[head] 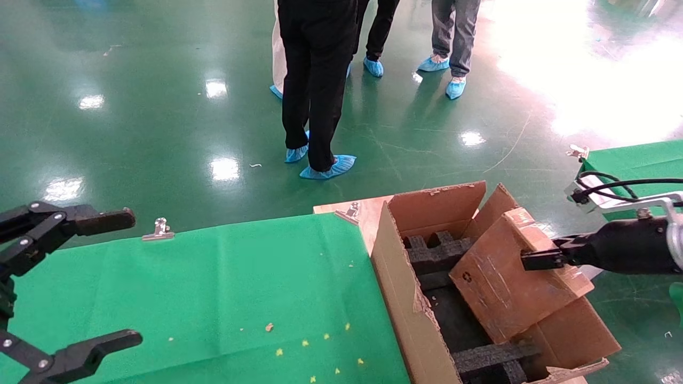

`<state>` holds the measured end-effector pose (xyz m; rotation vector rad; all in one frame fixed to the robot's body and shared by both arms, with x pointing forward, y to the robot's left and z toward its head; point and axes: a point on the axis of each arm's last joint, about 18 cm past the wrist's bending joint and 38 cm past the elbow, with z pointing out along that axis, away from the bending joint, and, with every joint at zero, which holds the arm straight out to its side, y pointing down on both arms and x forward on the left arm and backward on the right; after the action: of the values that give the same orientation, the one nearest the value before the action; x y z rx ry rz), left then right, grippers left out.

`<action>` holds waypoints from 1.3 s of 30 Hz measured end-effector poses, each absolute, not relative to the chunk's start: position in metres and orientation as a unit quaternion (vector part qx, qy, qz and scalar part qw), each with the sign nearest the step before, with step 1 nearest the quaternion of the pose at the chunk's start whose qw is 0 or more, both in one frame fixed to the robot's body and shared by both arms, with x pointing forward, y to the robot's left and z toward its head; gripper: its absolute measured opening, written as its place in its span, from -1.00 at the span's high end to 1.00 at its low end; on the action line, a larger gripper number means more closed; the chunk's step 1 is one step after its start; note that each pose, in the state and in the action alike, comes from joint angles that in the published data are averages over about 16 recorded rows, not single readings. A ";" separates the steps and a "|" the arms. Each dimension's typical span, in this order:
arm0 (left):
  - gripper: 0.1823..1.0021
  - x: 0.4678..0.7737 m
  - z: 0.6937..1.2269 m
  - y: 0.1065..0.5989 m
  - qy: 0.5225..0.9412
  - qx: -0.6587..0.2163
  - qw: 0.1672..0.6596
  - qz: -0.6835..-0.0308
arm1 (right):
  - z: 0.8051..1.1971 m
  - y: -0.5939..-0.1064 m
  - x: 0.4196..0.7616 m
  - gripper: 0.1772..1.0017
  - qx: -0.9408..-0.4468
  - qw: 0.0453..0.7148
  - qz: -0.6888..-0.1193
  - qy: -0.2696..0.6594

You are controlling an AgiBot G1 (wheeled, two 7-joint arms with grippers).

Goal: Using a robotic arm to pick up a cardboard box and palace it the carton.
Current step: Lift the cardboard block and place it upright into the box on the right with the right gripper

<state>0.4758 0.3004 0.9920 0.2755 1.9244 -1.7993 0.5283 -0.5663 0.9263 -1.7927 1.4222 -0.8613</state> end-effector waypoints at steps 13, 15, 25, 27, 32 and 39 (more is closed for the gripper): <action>-1.00 0.476 0.992 0.300 0.705 0.101 0.244 -0.659 | 0.916 -0.564 0.558 0.66 -0.644 0.306 -0.336 0.615; -1.00 0.476 0.992 0.300 0.705 0.101 0.244 -0.659 | 0.917 -0.562 0.562 0.66 -0.643 0.300 -0.340 0.617; -1.00 0.476 0.992 0.300 0.705 0.101 0.244 -0.659 | 0.912 -0.546 0.576 0.66 -0.647 0.272 -0.352 0.619; -1.00 0.476 0.992 0.300 0.705 0.101 0.244 -0.659 | 0.909 -0.543 0.580 0.66 -0.648 0.267 -0.353 0.620; -1.00 0.476 0.992 0.300 0.705 0.101 0.244 -0.659 | 0.900 -0.535 0.591 0.66 -0.651 0.256 -0.355 0.620; -1.00 0.476 0.992 0.300 0.705 0.101 0.244 -0.659 | 0.883 -0.527 0.609 0.66 -0.652 0.245 -0.358 0.622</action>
<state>0.4758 0.3005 0.9920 0.2755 1.9244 -1.7993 0.6086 -0.5270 0.8829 -1.7802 1.6968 -0.9767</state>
